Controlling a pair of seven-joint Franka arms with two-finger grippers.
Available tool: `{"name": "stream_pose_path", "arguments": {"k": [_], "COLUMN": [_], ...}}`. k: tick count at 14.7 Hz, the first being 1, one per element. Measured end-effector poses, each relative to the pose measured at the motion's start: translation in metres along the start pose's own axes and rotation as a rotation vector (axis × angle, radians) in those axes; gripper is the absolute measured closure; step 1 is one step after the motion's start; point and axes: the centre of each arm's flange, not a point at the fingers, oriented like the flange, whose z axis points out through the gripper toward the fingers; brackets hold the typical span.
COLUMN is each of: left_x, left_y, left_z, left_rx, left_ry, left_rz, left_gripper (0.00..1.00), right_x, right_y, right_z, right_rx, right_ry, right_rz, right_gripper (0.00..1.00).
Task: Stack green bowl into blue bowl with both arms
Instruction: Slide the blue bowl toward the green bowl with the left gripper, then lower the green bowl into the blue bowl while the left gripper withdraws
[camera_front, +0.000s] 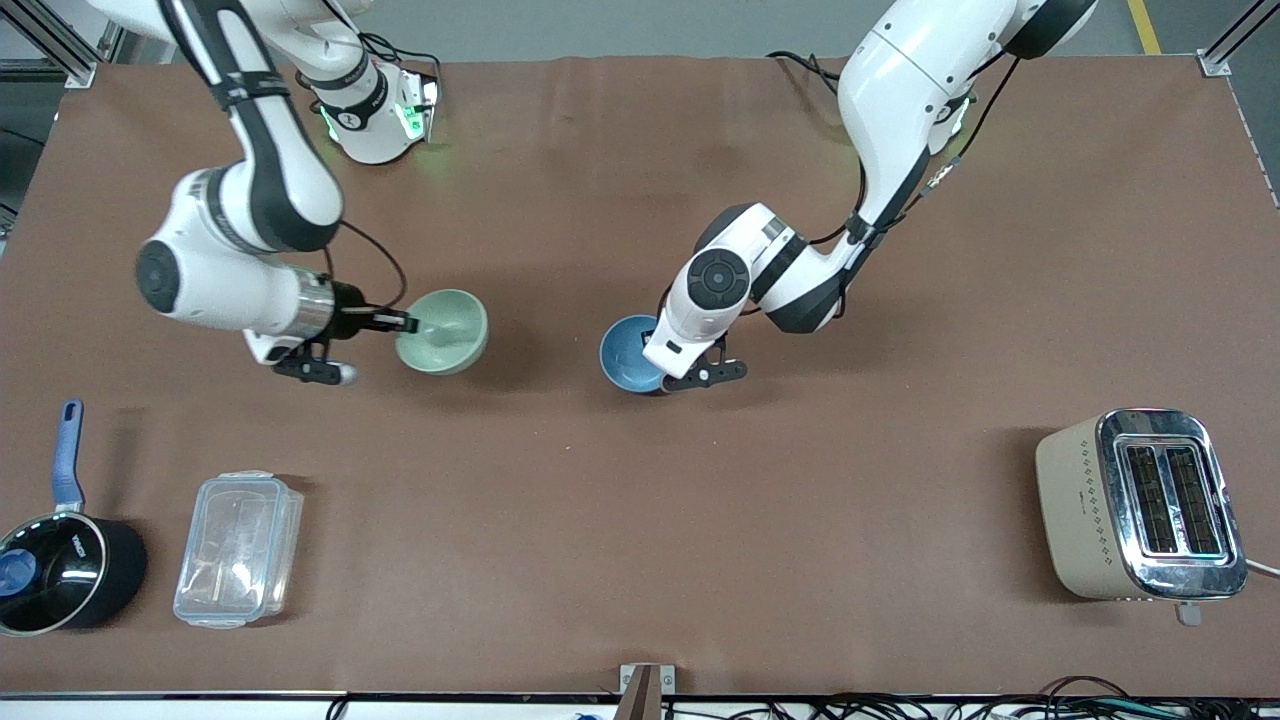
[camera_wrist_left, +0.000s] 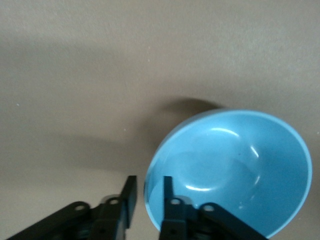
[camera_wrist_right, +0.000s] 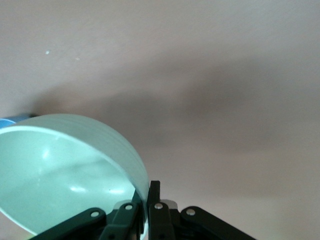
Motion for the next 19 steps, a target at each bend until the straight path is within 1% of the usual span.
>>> {"name": "stream_pose_path", "arguments": {"k": [1, 2, 4, 5, 7, 8, 9, 11, 14, 17, 18, 19], "left_x": [0.007, 0.019, 0.048, 0.062, 0.082, 0.091, 0.097, 0.111, 0.124, 0.125, 0.125, 0.125], "left_y": [-0.002, -0.006, -0.023, -0.034, -0.062, -0.079, -0.096, -0.138, -0.203, -0.249, -0.264, -0.281], "left_z": [-0.005, -0.015, -0.055, -0.082, -0.140, -0.169, -0.196, -0.251, -0.313, -0.360, -0.374, -0.388], "left_rx": [-0.005, -0.008, -0.005, 0.009, 0.070, 0.108, 0.136, 0.174, 0.211, 0.238, 0.242, 0.231], "left_ry": [0.012, 0.038, 0.125, 0.166, 0.234, 0.257, 0.272, 0.287, 0.302, 0.328, 0.337, 0.337], "left_rz": [-0.009, -0.019, -0.032, -0.034, -0.021, -0.002, 0.019, 0.066, 0.142, 0.228, 0.252, 0.270], "left_gripper": [0.58, 0.48, 0.30, 0.21, 0.02, 0.00, 0.00, 0.00, 0.00, 0.00, 0.00, 0.00], "right_x": [-0.008, -0.019, -0.041, -0.050, -0.061, -0.063, -0.065, -0.065, -0.054, -0.047, -0.048, -0.051], "right_y": [-0.022, -0.046, -0.091, -0.111, -0.146, -0.163, -0.176, -0.193, -0.197, -0.199, -0.201, -0.204], "right_z": [0.014, 0.030, 0.062, 0.074, 0.090, 0.096, 0.102, 0.114, 0.128, 0.139, 0.143, 0.149], "right_rx": [-0.007, -0.014, -0.028, -0.032, -0.032, -0.028, -0.026, -0.027, -0.035, -0.033, -0.034, -0.039], "right_ry": [0.011, 0.023, 0.043, 0.046, 0.047, 0.048, 0.048, 0.045, 0.040, 0.048, 0.049, 0.046], "right_rz": [0.036, 0.069, 0.124, 0.153, 0.220, 0.250, 0.271, 0.286, 0.295, 0.298, 0.293, 0.287], "right_gripper": [0.96, 0.96, 0.96, 0.96, 0.96, 0.96, 0.96, 0.96, 0.95, 0.95, 0.95, 0.95]}}
